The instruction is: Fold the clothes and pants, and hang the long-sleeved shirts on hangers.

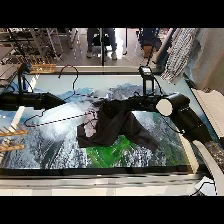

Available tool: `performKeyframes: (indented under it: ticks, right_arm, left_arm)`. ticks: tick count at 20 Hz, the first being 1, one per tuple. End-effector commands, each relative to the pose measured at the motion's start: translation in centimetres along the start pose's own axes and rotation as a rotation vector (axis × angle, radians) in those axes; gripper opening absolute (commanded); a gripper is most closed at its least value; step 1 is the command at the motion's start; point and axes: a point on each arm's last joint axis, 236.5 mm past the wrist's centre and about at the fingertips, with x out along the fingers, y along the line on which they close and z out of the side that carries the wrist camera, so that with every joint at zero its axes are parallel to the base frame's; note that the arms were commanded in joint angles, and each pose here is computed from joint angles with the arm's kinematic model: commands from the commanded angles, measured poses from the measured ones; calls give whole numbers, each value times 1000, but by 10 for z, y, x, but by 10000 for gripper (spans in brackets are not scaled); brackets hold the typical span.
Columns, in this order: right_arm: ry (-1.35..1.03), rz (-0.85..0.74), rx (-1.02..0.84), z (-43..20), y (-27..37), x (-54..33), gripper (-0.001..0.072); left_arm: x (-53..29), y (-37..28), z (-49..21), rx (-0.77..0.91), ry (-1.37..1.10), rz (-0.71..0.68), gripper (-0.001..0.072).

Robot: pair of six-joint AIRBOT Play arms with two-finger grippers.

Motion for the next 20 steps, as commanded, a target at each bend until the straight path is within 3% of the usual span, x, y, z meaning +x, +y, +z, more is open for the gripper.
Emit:
performKeyframes:
  ticks: [1, 8, 12, 15, 20]
  right_arm:
    - [7, 48, 29, -1, 12, -2, 26]
    - [23, 170, -117, 6, 61, -66, 25]
    - [128, 239, -271, -34, 99, -92, 25]
    - [116, 289, -521, -45, 119, -97, 26]
    - [-8, 334, -862, -36, 139, -98, 25]
  left_arm:
    - [20, -1, -9, -19, 35, -44, 12]
    - [71, -22, -25, -11, 128, -143, 12]
    - [85, -22, 15, 58, -45, -136, 11]
    - [78, -36, 51, 105, -263, -285, 11]
    - [82, -40, 11, 13, -214, -533, 11]
